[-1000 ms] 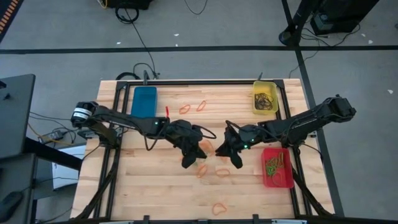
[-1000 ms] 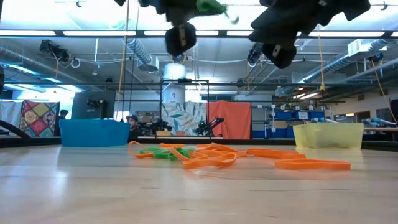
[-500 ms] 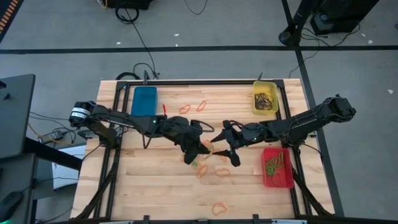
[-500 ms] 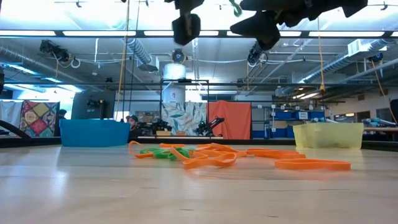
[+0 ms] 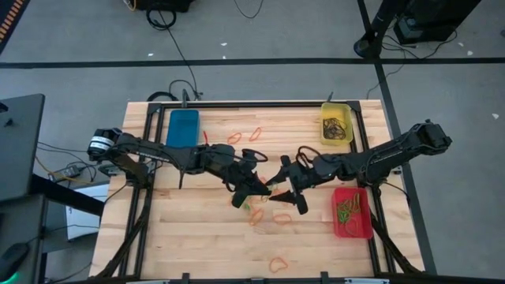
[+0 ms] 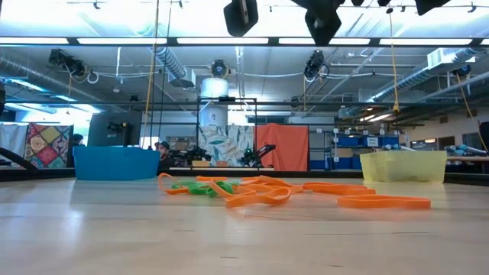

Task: Sort rubber bands into baskets
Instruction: Put the green rubber band into the red bin

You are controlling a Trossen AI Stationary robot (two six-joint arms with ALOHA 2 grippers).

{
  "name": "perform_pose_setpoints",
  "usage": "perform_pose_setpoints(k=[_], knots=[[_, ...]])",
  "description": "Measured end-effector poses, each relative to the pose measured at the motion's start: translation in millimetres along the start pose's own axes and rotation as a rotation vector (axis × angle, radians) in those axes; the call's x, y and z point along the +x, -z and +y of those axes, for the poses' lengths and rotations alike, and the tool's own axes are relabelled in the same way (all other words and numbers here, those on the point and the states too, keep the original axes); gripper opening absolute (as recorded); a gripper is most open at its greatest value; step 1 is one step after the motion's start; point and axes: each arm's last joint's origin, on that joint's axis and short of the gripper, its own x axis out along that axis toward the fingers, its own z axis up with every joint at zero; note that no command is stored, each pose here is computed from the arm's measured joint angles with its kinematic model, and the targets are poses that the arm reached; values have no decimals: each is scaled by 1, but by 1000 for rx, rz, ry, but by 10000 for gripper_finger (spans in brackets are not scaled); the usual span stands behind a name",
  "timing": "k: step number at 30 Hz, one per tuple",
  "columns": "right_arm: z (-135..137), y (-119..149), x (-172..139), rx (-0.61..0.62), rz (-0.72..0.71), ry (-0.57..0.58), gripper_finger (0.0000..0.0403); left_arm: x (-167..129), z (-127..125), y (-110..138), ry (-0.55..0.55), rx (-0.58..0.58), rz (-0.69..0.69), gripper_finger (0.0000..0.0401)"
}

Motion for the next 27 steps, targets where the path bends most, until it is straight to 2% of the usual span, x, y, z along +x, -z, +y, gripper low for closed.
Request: perform_pose_setpoints(k=[5, 9, 12, 16, 22, 27], knots=[[-3, 0, -1, 218, 23, -9, 239, 0, -1, 0, 5, -27, 1, 14], [-5, 4, -1, 254, 64, 1, 228, -1, -2, -1, 11, -37, -5, 15], [-3, 3, -1, 282, 70, -50, 227, -1, -3, -1, 12, -25, -6, 15], [-1, -1, -1, 332, 45, -94, 227, -1, -3, -1, 29, 4, -7, 16], [1, -11, -1, 323, -49, -138, 226, -1, -5, -2, 69, 10, 4, 16], [-1, -12, -2, 372, -36, -167, 219, -1, -4, 0, 60, -3, 28, 16]])
